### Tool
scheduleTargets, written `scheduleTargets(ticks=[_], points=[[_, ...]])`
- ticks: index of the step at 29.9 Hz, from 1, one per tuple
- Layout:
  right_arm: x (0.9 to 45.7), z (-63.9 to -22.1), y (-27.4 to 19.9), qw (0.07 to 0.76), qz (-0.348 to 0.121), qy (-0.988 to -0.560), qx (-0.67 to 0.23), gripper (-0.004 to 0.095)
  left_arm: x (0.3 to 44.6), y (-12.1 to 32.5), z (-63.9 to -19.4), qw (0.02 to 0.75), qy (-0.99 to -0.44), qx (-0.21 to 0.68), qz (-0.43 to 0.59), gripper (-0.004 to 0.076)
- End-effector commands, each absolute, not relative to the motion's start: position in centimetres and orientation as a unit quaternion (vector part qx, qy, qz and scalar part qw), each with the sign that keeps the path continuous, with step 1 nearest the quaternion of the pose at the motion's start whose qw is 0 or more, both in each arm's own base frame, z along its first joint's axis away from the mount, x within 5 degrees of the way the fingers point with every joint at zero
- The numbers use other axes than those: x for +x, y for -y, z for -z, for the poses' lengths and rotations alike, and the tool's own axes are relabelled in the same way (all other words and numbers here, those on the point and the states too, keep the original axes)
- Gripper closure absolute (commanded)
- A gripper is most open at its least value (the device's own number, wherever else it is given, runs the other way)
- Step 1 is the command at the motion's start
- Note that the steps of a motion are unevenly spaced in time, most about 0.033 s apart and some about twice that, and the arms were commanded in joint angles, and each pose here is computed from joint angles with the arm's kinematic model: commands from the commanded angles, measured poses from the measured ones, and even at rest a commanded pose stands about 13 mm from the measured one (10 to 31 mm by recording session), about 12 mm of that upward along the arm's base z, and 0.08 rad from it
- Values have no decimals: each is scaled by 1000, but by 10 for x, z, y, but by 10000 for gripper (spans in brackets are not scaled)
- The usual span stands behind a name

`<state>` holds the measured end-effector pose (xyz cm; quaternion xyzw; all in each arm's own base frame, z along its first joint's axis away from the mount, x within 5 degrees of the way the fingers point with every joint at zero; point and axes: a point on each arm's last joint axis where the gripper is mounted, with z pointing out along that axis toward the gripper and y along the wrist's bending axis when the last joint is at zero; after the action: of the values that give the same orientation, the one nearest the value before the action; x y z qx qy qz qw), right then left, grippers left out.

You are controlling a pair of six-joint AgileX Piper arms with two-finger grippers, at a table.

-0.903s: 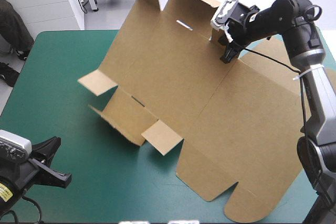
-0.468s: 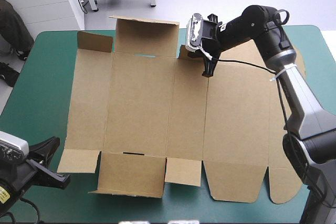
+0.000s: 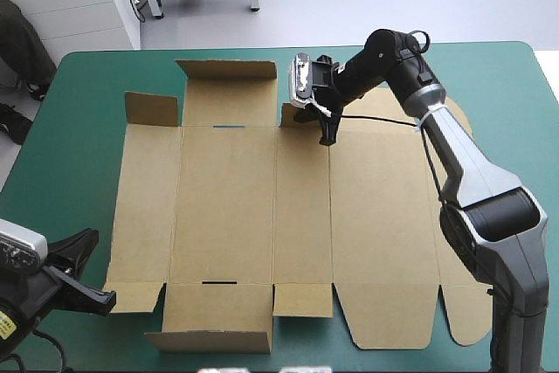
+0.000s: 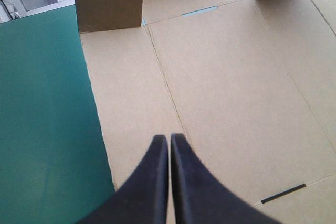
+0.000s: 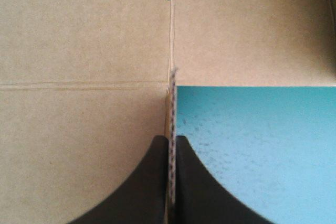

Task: Fold the box

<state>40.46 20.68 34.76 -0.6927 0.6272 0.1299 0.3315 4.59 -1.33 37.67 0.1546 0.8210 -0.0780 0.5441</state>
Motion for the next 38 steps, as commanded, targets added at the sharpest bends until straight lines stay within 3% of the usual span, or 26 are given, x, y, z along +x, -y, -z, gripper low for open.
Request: scheduleTargets(ticks=[1,4,10,13,19,24,27,29,31,38], points=[[391,-384,-208,388,-136,-601,-686,907,47,14,-391,578,-798,148,89,731],[391,-383,-207,381,-132,-602,-689,802,47,14,-391,578,-798,148,89,731],[391,-383,-207,381,-137,-609,-682,412,47,14,-390,576,-799,148,88,731],[389,-387,-206,385,-136,-610,-679,339,47,14,-390,573,-801,149,88,731],[376,-416,-194,404,-128,-647,-633,445,47,14,-389,567,-805,149,87,731],[363,-444,-167,407,-74,-723,-553,714,47,14,-389,568,-805,149,88,731],[359,-457,-141,401,-45,-804,-437,913,47,14,-389,568,-805,149,88,731],[358,-462,-124,395,-46,-856,-331,924,47,14,-389,568,-805,149,88,731],[358,-467,-106,395,-37,-880,-262,926,47,14,-389,570,-803,149,88,731],[351,-476,-64,402,-38,-902,-153,926,48,14,-391,580,-796,149,88,731]])
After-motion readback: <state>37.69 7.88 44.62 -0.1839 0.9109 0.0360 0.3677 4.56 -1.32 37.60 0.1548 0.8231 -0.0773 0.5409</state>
